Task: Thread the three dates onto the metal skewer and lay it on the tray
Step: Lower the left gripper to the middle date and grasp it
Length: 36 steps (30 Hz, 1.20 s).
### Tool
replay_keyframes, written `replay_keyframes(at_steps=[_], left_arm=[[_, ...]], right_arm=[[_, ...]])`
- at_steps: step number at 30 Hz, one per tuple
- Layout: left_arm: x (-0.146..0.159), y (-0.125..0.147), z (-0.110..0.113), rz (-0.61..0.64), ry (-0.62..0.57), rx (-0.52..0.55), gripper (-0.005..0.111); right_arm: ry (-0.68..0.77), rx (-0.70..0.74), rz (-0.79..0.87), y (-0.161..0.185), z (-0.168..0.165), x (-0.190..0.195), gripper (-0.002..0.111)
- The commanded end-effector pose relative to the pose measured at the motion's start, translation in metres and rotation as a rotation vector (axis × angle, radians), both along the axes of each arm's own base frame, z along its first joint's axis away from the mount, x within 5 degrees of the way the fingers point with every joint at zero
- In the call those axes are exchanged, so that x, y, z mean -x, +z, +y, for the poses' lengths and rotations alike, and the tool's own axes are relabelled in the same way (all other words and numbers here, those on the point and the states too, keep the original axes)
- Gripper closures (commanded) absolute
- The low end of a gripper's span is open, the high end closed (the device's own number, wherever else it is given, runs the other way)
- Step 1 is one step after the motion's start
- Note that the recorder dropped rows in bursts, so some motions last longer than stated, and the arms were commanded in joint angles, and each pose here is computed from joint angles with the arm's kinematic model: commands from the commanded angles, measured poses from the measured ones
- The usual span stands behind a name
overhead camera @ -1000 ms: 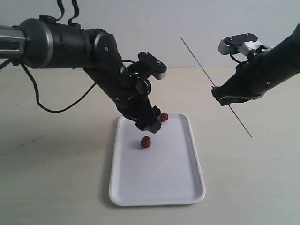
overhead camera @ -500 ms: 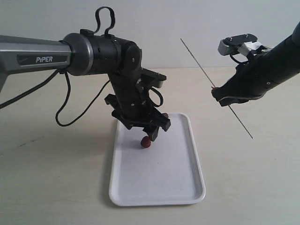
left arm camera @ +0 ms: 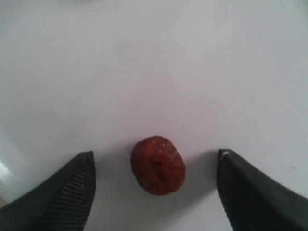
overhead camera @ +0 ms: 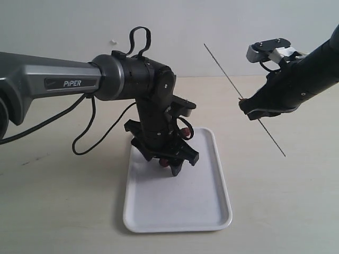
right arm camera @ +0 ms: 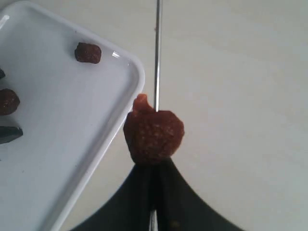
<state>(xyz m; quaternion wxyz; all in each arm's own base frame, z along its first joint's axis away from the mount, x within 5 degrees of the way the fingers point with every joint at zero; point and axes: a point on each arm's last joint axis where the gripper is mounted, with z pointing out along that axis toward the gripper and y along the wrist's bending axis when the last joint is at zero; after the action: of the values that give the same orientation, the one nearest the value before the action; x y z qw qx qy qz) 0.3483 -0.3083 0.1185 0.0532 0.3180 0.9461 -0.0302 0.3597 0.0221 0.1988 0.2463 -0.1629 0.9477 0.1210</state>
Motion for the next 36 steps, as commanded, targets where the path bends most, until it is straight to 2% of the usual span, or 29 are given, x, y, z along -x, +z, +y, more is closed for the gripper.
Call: replay_keyframes(at_steps=[1, 4, 10, 15, 24, 31, 36], left_arm=[[-0.0031, 0.0047, -0.0031, -0.04, 0.007, 0.03, 0.04], [-0.0033, 0.0048, -0.0033, -0.042, 0.007, 0.032, 0.05], [-0.003, 0.0047, -0.003, -0.039, 0.007, 0.029, 0.052], [-0.003, 0.0047, -0.003, -0.039, 0.005, 0.029, 0.066], [-0.003, 0.0047, -0.003, -0.041, -0.01, 0.027, 0.067], [-0.003, 0.0047, -0.003, -0.041, -0.012, 0.027, 0.08], [-0.0024, 0.0046, -0.0025, -0.036, -0.026, 0.02, 0.081]], right_arm=[[-0.009, -0.002, -0.009, 0.0041, -0.002, 0.0009, 0.108], [-0.002, -0.001, -0.008, 0.0041, -0.0017, 0.0012, 0.108], [-0.002, -0.001, -0.008, 0.0041, -0.0017, 0.0012, 0.108], [-0.003, -0.003, -0.008, 0.0041, -0.0016, 0.0012, 0.108], [-0.006, -0.001, -0.015, 0.0043, -0.002, 0.0006, 0.108], [-0.006, -0.001, -0.015, 0.0043, -0.002, 0.0006, 0.108], [-0.006, 0.001, -0.018, 0.0044, -0.0021, 0.0003, 0.108]])
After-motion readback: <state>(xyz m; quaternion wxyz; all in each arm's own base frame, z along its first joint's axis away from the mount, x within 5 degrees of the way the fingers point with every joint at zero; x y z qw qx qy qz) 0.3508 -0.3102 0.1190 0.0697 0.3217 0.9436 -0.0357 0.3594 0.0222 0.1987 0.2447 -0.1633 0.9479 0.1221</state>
